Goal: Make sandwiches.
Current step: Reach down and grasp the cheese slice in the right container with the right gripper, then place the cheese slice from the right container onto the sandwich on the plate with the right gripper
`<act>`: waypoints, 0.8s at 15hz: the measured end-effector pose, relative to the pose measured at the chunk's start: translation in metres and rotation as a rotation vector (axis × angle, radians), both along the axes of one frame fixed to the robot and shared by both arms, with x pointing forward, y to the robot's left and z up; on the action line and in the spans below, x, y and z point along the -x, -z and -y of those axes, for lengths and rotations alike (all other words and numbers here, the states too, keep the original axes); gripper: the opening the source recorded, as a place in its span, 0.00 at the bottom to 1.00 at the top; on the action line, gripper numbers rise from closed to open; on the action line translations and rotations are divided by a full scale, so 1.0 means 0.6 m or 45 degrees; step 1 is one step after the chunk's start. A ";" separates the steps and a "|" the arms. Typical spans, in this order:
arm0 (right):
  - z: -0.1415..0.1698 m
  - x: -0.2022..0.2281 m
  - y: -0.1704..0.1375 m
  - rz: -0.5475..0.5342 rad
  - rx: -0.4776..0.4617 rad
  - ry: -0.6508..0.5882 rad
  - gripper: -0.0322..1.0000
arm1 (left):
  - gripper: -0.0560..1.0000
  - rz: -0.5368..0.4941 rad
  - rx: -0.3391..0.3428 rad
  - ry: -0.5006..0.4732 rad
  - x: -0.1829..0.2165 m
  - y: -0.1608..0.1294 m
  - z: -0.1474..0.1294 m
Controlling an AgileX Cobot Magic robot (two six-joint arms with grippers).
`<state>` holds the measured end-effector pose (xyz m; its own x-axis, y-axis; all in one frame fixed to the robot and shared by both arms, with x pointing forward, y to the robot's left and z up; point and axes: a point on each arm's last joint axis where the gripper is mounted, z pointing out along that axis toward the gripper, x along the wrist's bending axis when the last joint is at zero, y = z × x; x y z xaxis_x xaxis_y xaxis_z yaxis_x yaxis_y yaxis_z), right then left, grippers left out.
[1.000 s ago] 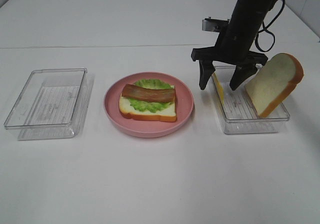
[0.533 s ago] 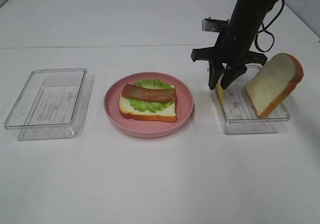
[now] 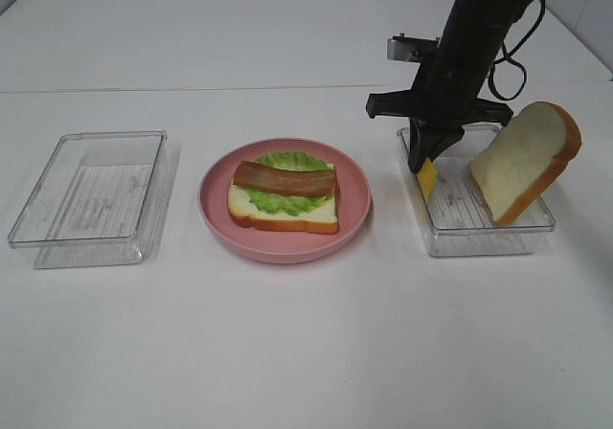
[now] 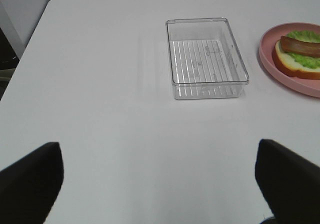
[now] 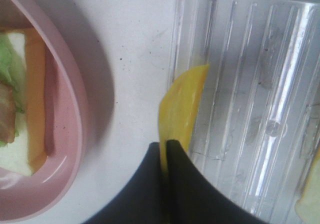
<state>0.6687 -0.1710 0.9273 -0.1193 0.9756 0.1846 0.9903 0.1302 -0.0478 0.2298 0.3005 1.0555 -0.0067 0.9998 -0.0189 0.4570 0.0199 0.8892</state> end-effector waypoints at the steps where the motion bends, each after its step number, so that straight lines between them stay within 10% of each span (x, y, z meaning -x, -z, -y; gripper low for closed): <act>1: 0.001 0.002 -0.007 -0.007 0.002 0.017 0.05 | 0.96 0.000 0.000 0.000 0.000 0.000 0.000; 6: -0.003 0.023 -0.120 0.128 -0.117 0.066 0.05 | 0.96 0.000 0.000 0.000 0.000 0.000 0.000; 12: -0.074 0.029 -0.174 0.189 -0.784 0.029 0.05 | 0.96 0.000 0.000 0.000 0.000 0.000 0.000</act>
<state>0.6511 -0.1266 1.0317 -0.1669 0.6983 0.6961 0.9835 0.0685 0.1672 0.2298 0.3005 1.0555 -0.0067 0.9998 -0.0189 0.4570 0.0199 0.8892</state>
